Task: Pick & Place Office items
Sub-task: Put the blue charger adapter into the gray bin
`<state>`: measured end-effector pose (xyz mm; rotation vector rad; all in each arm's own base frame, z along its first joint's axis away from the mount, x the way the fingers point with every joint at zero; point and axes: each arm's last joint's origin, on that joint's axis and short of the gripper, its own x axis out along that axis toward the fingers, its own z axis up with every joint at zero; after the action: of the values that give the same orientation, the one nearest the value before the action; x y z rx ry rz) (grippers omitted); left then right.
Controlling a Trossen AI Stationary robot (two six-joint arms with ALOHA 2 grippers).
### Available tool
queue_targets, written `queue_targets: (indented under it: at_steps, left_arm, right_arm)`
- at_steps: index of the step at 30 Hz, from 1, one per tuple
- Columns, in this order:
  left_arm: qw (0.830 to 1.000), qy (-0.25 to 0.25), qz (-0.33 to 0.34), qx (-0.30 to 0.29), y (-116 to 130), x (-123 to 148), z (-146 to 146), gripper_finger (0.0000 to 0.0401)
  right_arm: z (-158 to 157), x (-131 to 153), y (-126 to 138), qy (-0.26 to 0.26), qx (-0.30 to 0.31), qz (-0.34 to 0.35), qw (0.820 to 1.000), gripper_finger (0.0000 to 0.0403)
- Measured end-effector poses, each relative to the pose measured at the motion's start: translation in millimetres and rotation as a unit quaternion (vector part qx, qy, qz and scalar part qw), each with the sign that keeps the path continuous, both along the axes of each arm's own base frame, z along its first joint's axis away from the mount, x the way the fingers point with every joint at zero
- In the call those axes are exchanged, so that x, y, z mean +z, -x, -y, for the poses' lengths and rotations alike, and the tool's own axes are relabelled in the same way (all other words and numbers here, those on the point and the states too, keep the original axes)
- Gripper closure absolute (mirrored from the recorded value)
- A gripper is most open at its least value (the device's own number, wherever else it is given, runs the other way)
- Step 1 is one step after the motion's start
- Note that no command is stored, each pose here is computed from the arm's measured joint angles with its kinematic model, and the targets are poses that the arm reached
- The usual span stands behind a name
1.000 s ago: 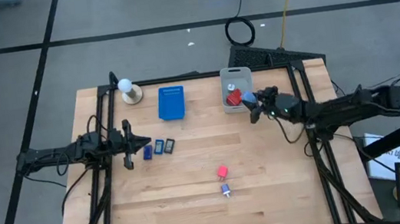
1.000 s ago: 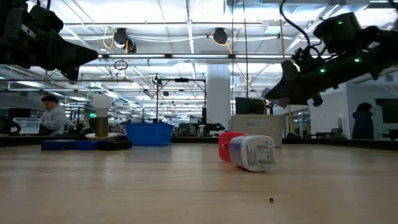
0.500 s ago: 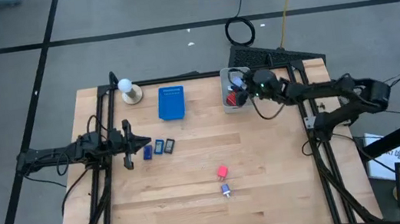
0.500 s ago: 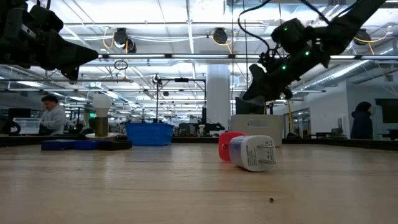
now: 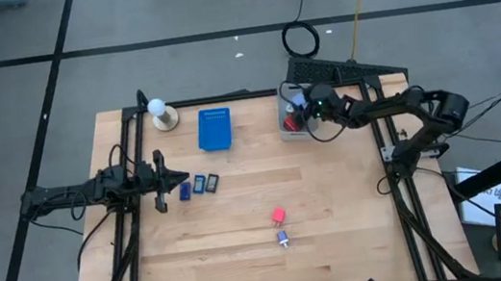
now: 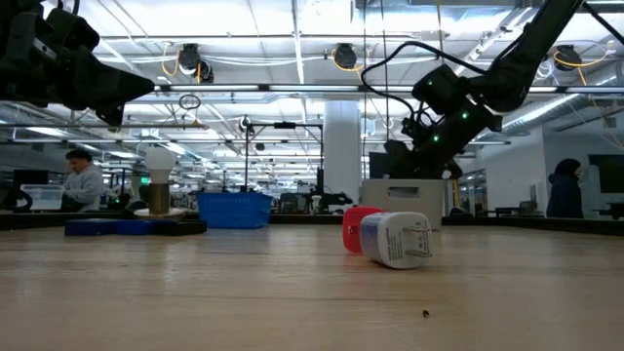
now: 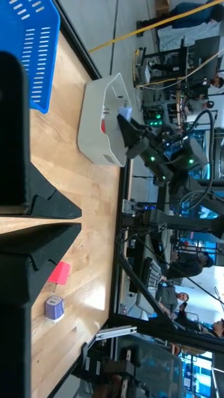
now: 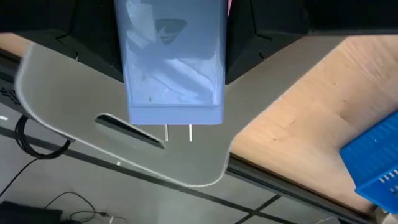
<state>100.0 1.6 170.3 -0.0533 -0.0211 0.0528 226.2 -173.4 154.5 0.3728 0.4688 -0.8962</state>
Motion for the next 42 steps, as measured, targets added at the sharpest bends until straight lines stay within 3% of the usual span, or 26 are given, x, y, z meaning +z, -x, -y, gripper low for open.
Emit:
queue_targets:
  at_steps: [14, 28, 42]
  left_arm:
    - [1.000, 0.000, 0.000, 0.000, 0, 0, 0, 0.0380]
    - [1.000, 0.000, 0.000, 0.000, 0, 0, 0, 0.0380]
    - [1.000, 0.000, 0.000, 0.000, 0, 0, 0, 0.0380]
  right_arm:
    - [-4, 1, -4, 0.004, 0.026, -0.025, 0.999, 0.0188]
    - [23, 43, -16, -0.009, 0.015, -0.074, 0.997, 0.0188]
    - [30, 16, -17, -0.027, -0.006, -0.132, 0.991, 0.0188]
